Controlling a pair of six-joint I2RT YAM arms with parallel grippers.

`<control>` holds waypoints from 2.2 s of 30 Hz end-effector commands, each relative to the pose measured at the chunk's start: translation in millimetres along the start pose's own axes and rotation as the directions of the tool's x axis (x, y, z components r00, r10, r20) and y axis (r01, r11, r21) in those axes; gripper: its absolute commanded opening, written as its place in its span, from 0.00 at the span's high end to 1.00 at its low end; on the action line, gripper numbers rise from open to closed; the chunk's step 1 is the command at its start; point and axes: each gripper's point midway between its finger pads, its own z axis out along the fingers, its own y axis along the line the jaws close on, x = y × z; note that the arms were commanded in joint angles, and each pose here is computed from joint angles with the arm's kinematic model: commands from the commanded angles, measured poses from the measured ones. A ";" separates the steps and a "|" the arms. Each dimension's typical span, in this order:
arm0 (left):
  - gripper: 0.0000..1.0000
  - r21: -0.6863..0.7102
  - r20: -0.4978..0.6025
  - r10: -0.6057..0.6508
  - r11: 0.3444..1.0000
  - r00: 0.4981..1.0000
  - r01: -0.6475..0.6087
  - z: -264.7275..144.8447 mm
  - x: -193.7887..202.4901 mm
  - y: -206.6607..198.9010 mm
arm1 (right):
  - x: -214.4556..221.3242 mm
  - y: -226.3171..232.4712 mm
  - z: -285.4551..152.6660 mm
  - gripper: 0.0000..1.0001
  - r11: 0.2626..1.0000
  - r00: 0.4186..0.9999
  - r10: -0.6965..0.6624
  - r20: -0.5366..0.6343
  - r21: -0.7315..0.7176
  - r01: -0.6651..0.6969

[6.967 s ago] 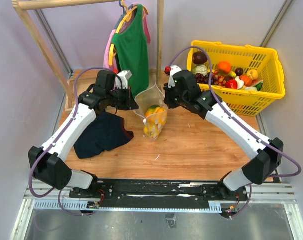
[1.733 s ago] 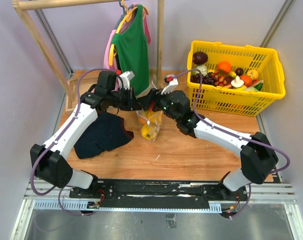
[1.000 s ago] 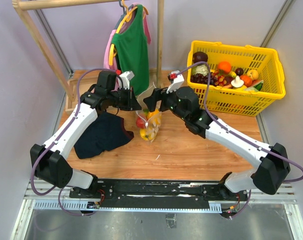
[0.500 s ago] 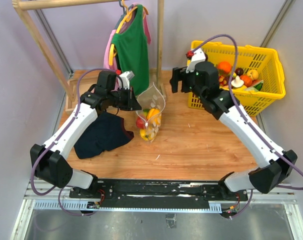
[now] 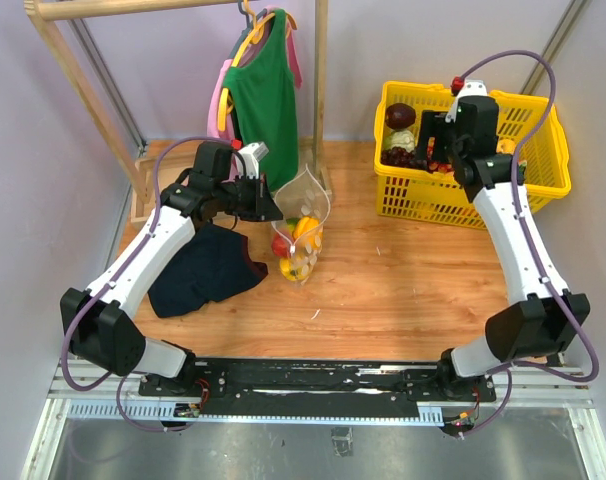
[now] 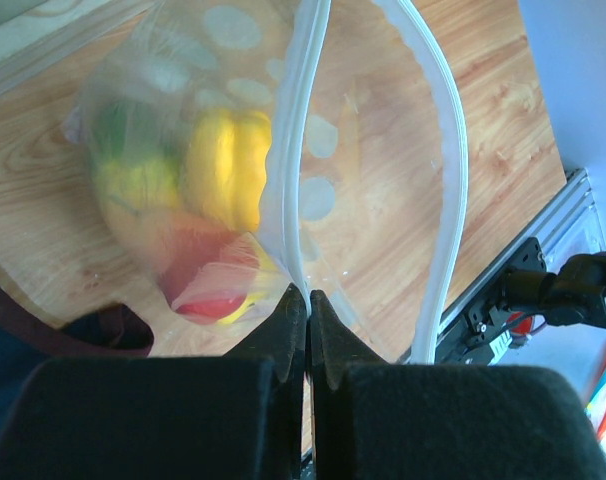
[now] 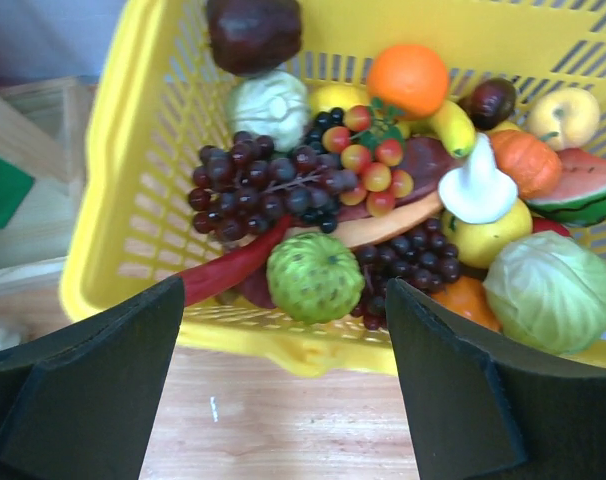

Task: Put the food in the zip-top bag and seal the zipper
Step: Pick up the fake fruit from the bin.

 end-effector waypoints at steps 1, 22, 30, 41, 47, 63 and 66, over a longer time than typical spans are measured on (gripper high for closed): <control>1.00 0.023 0.020 0.007 1.000 1.000 -0.007 -3.6 -3.5 -3.4 | -2.0 -22.8 13.5 0.18 1.000 1.000 0.009 -0.026 0.012 -0.009; 1.00 0.020 -0.011 -0.008 1.000 1.000 0.008 5.2 1.8 2.0 | 40.9 -67.3 128.2 0.16 0.999 0.984 0.042 -0.174 -0.022 -0.047; 1.00 0.021 -0.018 -0.011 1.000 1.000 0.012 6.9 3.0 2.8 | 32.6 -113.7 159.6 0.11 0.979 0.989 0.139 -0.051 0.155 -0.130; 1.00 0.017 -0.035 -0.021 1.000 0.999 0.022 12.1 6.4 6.7 | 45.6 -118.5 230.5 0.01 0.980 0.986 0.165 -0.029 0.122 -0.160; 1.00 0.017 -0.039 -0.023 1.000 0.999 0.024 13.5 7.2 7.5 | 52.9 -126.3 256.5 0.01 0.974 0.983 0.182 0.016 0.136 -0.183; 1.00 0.018 -0.041 -0.024 1.000 0.999 0.024 13.9 7.9 7.6 | 60.2 -123.7 270.4 0.22 0.979 0.983 0.176 0.042 0.101 -0.180; 1.00 0.020 -0.037 -0.022 1.000 0.999 0.023 12.7 7.2 6.6 | 43.4 -122.0 258.4 0.35 0.981 0.983 0.166 0.074 0.085 -0.172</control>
